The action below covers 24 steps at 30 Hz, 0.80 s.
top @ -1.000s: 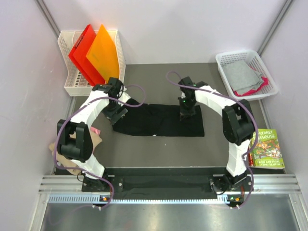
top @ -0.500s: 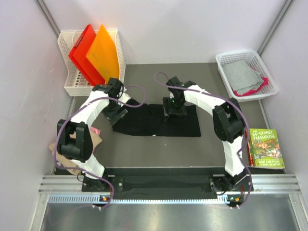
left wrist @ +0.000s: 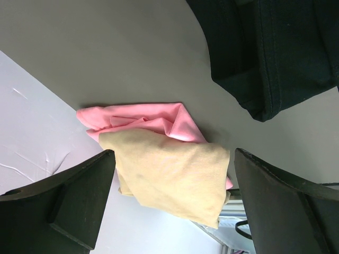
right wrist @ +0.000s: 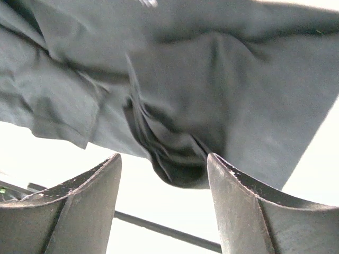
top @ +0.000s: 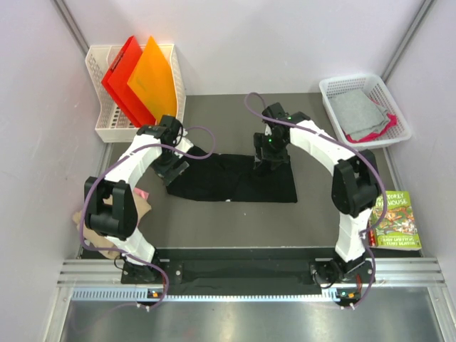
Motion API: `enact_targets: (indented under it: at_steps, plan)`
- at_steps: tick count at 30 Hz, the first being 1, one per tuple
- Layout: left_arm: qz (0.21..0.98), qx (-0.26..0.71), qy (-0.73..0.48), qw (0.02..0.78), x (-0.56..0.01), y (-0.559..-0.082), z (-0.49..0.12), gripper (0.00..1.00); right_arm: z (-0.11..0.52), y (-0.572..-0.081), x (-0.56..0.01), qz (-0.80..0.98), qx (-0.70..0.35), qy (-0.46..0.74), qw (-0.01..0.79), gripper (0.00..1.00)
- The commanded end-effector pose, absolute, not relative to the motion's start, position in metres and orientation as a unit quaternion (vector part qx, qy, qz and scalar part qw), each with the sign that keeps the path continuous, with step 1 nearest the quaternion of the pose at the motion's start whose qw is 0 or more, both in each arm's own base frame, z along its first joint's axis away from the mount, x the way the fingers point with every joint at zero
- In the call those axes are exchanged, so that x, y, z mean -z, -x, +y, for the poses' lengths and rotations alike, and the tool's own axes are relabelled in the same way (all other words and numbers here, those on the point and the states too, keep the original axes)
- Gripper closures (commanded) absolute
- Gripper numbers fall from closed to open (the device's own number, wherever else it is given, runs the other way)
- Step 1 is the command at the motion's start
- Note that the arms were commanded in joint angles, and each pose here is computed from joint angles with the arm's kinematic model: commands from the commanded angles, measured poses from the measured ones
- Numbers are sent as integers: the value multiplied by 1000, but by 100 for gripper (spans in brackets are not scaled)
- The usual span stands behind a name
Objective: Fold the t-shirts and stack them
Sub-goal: Fold the folded rectangular tshirt in 1/3 of the way
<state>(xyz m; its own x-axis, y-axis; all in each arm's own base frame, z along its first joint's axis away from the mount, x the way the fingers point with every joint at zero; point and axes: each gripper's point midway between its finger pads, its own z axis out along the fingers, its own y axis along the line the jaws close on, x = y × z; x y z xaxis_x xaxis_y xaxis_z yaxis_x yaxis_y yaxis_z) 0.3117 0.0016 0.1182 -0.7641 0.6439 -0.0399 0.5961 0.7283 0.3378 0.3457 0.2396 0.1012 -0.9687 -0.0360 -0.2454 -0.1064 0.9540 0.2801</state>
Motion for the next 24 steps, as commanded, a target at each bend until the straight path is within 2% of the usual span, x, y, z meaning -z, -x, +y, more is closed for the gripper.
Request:
enact_targets:
  at_steps: [1,7,24]
  plan:
    - [926,-157,-328,101,-131,-313,3,1,198,-350,-125,978,-117,16,169,36]
    - [924,-163,-329,105,-137,-316,4,1,183,-326,-93,984,-115,9,137,37]
    - [925,-164,-325,108,-136,-317,3,1,257,-291,-98,971,-203,70,109,40]
